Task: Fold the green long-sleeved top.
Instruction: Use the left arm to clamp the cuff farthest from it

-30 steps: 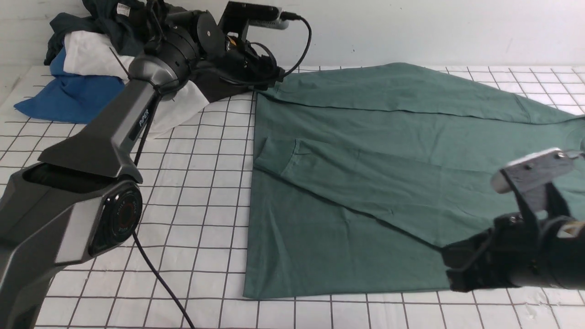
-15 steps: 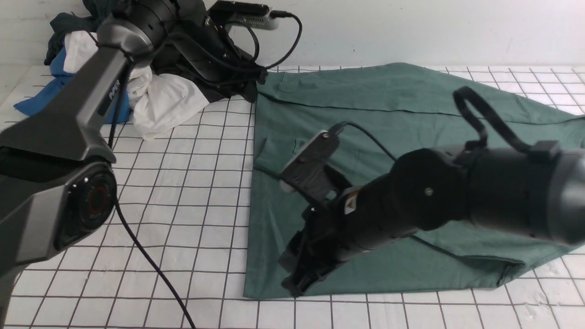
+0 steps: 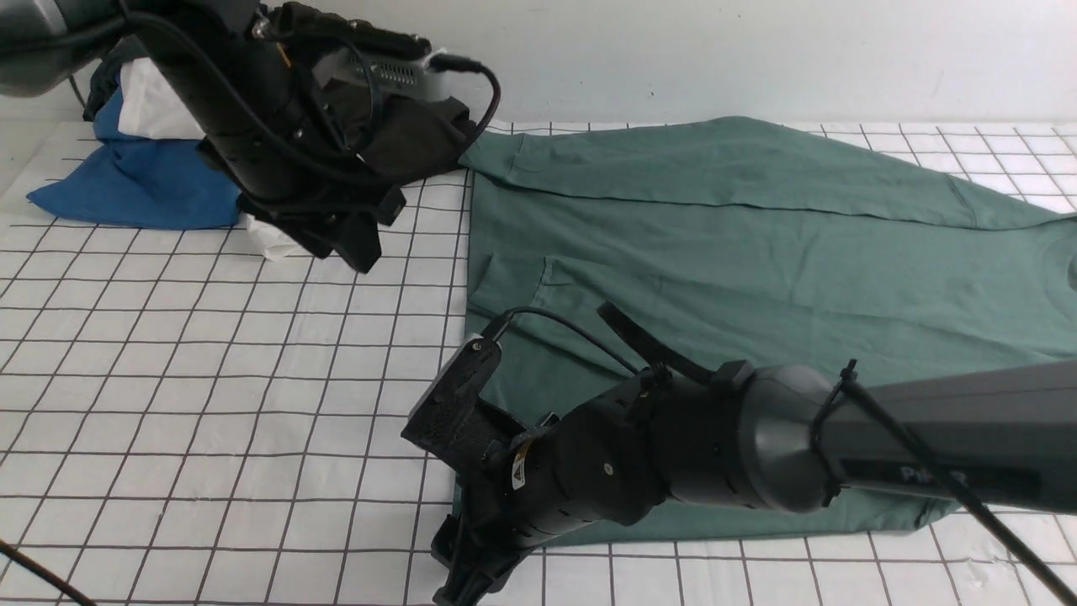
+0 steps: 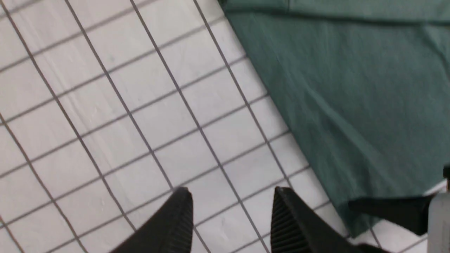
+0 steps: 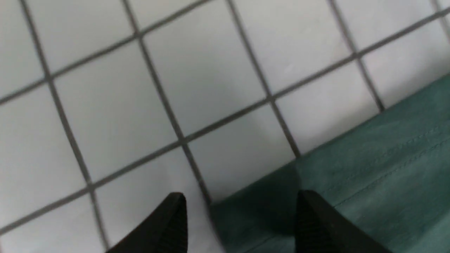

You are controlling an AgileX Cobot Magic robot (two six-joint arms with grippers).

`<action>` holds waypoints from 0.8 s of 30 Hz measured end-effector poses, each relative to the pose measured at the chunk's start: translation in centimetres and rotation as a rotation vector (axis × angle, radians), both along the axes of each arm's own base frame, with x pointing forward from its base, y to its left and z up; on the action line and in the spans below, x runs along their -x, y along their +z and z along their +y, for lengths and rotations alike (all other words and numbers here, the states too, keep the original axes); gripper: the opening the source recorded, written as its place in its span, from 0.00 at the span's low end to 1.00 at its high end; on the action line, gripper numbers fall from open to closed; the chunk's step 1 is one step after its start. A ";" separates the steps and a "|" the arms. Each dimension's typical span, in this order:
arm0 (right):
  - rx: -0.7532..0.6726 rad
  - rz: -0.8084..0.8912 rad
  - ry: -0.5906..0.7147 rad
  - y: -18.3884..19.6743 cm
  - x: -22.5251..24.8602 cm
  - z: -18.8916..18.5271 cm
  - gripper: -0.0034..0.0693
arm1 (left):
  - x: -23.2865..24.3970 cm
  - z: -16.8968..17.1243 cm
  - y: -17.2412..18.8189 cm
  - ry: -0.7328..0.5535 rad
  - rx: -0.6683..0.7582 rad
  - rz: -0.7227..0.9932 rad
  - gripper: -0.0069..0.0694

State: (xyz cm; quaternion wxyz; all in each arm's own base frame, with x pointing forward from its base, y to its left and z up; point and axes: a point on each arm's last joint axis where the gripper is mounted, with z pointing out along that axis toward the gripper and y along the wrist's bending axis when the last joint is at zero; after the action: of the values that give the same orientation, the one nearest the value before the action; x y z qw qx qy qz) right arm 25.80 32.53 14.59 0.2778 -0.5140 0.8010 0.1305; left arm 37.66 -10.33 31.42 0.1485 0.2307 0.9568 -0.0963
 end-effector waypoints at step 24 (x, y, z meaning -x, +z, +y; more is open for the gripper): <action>-0.074 0.085 -0.007 2.9 1.9 0.5 0.06 | -7.0 -2.0 -3.8 0.059 0.115 -0.159 0.47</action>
State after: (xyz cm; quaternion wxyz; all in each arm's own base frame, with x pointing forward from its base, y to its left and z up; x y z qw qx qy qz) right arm 23.89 33.02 17.49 0.2626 -0.4945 0.8086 0.1808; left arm 44.61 -12.33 27.63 0.2396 0.2002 0.9413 -0.1282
